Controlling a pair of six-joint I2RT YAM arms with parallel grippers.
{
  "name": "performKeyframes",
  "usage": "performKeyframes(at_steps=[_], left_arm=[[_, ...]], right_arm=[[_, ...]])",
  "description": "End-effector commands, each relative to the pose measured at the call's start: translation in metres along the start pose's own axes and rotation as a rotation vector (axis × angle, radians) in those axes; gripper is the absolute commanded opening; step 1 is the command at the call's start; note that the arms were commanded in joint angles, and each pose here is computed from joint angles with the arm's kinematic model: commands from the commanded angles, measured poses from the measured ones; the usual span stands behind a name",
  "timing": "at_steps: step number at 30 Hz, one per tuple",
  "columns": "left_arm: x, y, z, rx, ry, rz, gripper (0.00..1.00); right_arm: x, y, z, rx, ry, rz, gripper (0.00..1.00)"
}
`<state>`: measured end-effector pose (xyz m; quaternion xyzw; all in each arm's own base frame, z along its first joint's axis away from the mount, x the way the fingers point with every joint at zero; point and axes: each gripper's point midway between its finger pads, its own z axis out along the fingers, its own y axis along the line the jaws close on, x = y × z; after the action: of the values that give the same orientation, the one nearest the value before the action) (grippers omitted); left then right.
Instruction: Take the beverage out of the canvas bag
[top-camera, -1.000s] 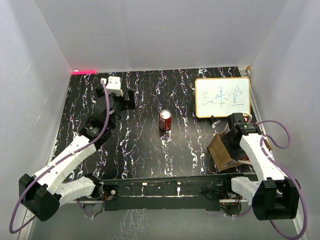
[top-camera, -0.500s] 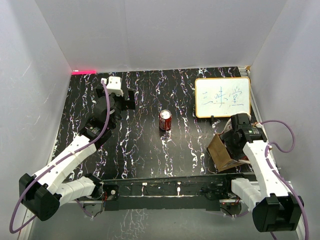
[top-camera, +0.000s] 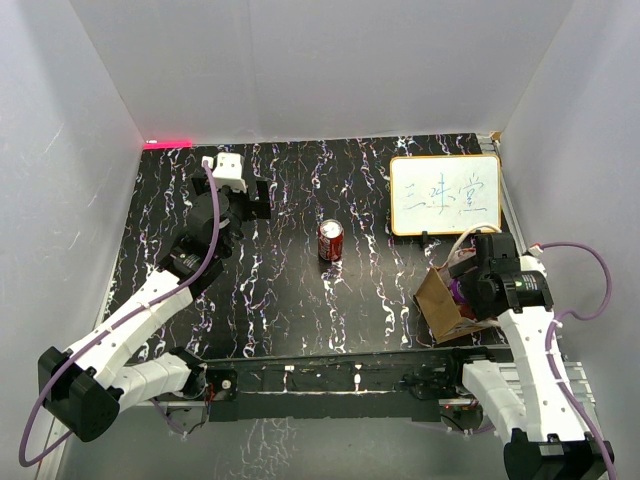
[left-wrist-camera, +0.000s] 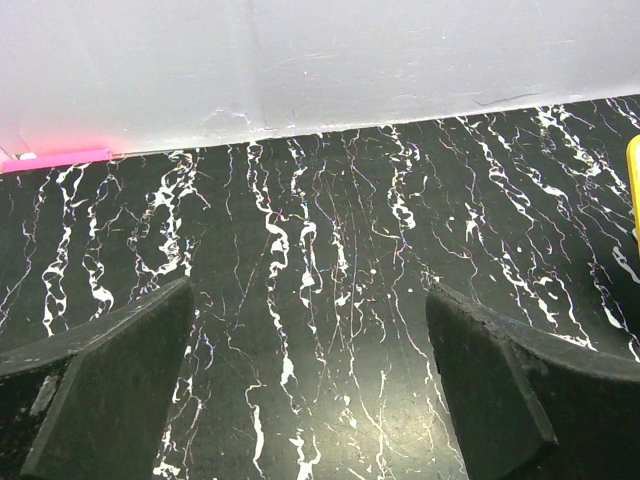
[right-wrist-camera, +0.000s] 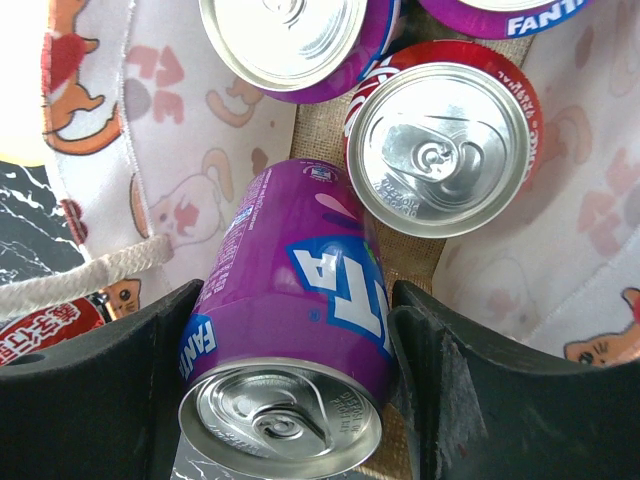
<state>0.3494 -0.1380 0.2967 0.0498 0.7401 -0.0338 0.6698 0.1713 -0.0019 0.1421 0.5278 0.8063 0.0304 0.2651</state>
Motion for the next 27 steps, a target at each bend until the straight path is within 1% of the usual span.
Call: performKeyframes(at_steps=[1, 6, 15, 19, 23, 27], left_arm=[[-0.006, -0.002, 0.0, 0.005, -0.022, -0.015, 0.97], [-0.006, -0.002, 0.0, 0.006, -0.02, -0.017, 0.97], [-0.005, -0.004, 0.0, 0.011, -0.016, -0.02, 0.97], [-0.004, -0.004, 0.0, 0.013, -0.013, -0.021, 0.97], [-0.005, -0.004, 0.0, 0.015, -0.016, -0.023, 0.97], [-0.007, -0.004, -0.001, 0.014, -0.018, -0.028, 0.97]], right_arm=[[-0.03, 0.023, -0.028, -0.103, -0.112, 0.034, 0.08], [-0.043, 0.022, -0.047, -0.14, -0.171, 0.039, 0.08], [-0.062, 0.031, -0.101, -0.326, -0.267, 0.066, 0.08], [-0.07, 0.034, -0.126, -0.413, -0.317, 0.045, 0.08], [-0.076, 0.048, -0.159, -0.593, -0.393, -0.033, 0.08], [-0.064, 0.079, -0.186, -0.836, -0.43, -0.251, 0.08]])
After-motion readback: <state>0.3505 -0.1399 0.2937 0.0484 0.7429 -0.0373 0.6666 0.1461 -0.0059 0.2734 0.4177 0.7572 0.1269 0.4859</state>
